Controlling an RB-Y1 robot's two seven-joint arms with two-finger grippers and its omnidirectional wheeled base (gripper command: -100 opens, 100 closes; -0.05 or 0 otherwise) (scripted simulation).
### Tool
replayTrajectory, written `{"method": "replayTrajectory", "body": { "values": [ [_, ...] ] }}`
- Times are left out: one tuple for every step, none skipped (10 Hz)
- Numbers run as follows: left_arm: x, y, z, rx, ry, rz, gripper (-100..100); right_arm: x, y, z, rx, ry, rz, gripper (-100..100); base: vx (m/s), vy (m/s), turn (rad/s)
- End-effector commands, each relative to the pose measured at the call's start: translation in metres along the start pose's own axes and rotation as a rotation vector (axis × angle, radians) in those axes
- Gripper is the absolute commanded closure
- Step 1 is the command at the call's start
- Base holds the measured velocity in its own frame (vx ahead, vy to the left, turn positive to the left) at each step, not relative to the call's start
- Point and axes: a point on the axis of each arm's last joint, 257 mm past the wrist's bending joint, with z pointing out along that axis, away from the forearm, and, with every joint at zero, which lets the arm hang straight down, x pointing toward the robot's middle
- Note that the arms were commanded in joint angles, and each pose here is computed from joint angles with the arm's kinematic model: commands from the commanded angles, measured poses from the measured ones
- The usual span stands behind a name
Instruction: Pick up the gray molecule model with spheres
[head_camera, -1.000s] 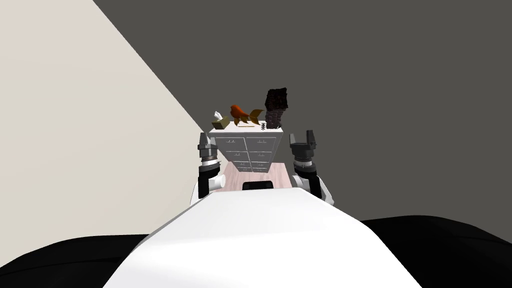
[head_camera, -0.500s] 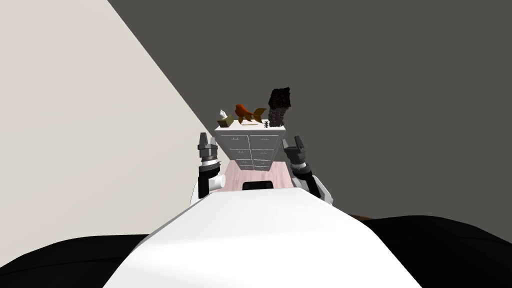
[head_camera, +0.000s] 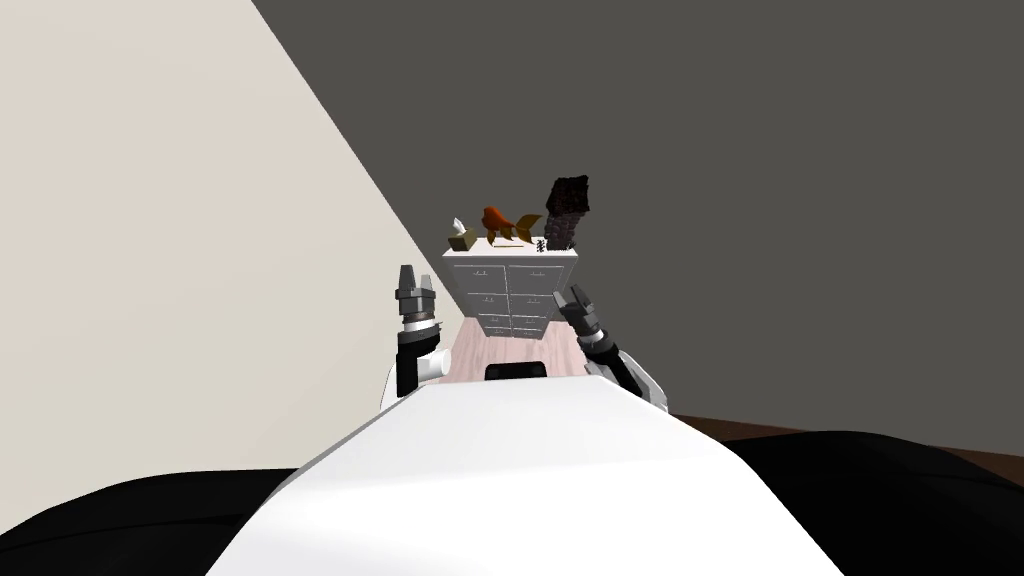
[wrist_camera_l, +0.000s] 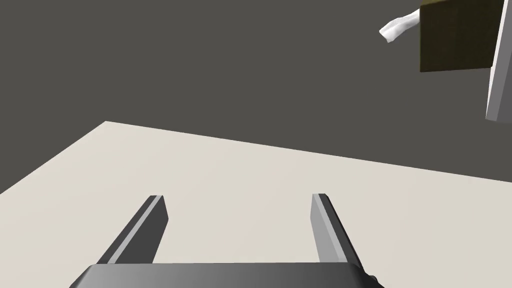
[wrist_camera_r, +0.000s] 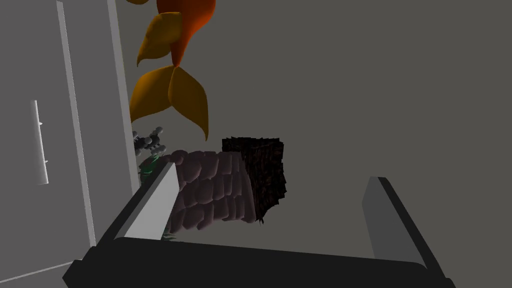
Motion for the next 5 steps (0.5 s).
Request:
{"method": "replayTrajectory", "body": {
  "values": [
    [0.0,0.0,0.0,0.0,0.0,0.0,0,0.014,-0.02,-0.013,0.048,0.058,0.034,-100,-0.082,0.097,0.069],
    [0.0,0.0,0.0,0.0,0.0,0.0,0,0.014,-0.025,-0.017,0.068,0.077,0.026,-100,-0.086,0.083,0.033],
    [0.0,0.0,0.0,0.0,0.0,0.0,0,0.025,-0.041,-0.029,0.111,0.119,0.057,-100,-0.133,0.122,0.109],
    [0.0,0.0,0.0,0.0,0.0,0.0,0,0.024,-0.046,-0.034,0.132,0.137,0.048,-100,-0.08,0.099,0.037],
    [0.0,0.0,0.0,0.0,0.0,0.0,0,0.033,-0.064,-0.049,0.182,0.17,0.08,-100,-0.072,0.102,0.114]
  ]
}}
